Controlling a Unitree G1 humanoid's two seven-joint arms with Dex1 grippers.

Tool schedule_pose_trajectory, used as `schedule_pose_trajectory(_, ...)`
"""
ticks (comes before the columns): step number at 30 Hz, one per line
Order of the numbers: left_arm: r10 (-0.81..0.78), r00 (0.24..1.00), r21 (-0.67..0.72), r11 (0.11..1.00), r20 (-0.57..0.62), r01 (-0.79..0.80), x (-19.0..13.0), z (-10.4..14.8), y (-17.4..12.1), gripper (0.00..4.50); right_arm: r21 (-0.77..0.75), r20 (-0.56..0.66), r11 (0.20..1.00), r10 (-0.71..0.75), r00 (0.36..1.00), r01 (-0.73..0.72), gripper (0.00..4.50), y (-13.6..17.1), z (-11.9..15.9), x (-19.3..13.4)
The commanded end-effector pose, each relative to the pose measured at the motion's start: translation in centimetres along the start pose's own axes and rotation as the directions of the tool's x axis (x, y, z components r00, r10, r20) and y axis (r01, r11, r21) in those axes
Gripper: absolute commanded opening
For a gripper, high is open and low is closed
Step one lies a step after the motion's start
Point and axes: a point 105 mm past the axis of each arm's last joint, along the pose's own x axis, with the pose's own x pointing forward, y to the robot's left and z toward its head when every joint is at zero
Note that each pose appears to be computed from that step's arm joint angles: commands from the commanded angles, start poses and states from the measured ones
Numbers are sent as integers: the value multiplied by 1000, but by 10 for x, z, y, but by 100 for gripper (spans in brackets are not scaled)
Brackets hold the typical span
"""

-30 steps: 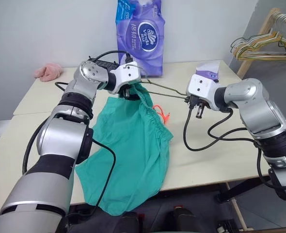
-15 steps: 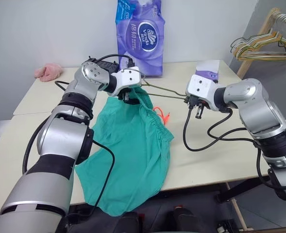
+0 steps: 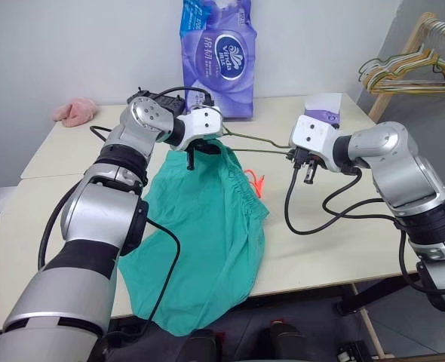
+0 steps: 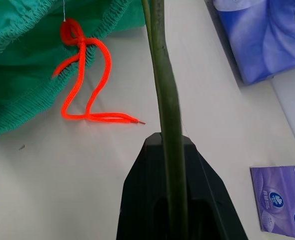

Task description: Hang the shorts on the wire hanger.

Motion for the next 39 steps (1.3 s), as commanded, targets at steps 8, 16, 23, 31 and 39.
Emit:
schedule_pose_trajectory(8,64,997,56,996,36,-66,-3,16,12,0,-57,117,998,15,993,-9,77,-2,34,-12)
schedule_pose_trajectory(16,80,997,20,997,1,-80,-5,3,11,0,40,105,998,37,994,-42,356,3,24,-25)
schedule_pose_trajectory(23,63,996,-54,996,-64,-66,-15,-39,-7,0,344,156,938,-9,988,-46,449,-10,38,-72)
schedule_pose_trajectory(31,32,998,-106,994,-62,-39,-23,-65,-28,0,600,142,799,-157,977,41,449,-27,20,-89)
schedule_pose_trajectory(39,27,998,-100,994,-50,-32,-23,-61,-29,0,385,76,898,-261,962,214,449,-37,7,-65)
